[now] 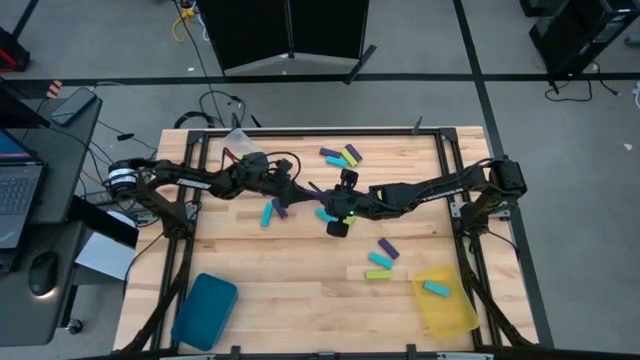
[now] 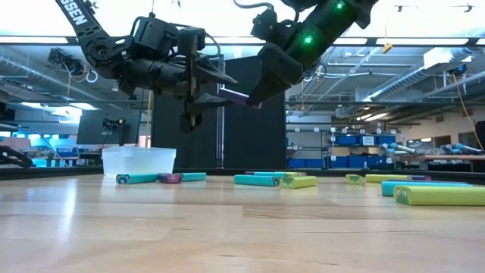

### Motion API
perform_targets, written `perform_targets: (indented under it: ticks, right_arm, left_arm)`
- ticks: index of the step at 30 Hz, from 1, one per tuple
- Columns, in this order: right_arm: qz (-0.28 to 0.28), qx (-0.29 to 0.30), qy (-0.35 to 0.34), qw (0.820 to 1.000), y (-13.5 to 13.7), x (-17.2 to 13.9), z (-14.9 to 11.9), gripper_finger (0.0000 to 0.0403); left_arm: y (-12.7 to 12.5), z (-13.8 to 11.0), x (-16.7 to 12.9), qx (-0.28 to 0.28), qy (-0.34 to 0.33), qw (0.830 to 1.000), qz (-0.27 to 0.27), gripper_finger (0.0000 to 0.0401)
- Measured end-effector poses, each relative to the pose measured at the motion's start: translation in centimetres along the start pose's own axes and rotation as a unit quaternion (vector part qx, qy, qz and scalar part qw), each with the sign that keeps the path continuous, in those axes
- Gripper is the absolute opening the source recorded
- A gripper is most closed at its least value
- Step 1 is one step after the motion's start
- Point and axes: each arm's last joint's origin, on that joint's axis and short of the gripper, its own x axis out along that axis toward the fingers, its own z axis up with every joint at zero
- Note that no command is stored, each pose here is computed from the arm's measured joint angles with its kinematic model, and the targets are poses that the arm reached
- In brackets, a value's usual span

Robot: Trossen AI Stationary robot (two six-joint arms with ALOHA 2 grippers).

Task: Sort blocks
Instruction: Put the purple block into the blue bin

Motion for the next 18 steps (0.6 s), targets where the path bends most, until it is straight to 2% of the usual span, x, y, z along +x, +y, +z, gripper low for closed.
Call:
perform_targets:
  ticks: [7, 13, 15, 18]
  right_arm:
    - [-0.002, -0.004, 0.0, 1.0, 0.04, -0.02, 0.0, 0.0113]
    - [0.002, 0.005, -0.001, 1.0, 0.21, -0.08, 0.01, 0.0115]
    - [0.003, 0.008, -0.003, 1.0, 0.2, -0.08, 0.06, 0.0141]
    - [0.003, 0.013, -0.003, 1.0, 0.0, -0.38, 0.14, 0.0203]
  left_arm:
    - [0.06, -0.19, 0.03, 0.008, 0.008, 1.0, 0.002, 0.0075]
    - [0.19, -0.35, 0.03, 0.048, 0.018, 0.999, 0.005, 0.0071]
    - [0.13, -0.29, -0.09, 0.075, 0.02, 0.997, 0.005, 0.0069]
    - [-0.35, 0.0, -0.47, 0.118, 0.017, 0.993, -0.003, 0.0065]
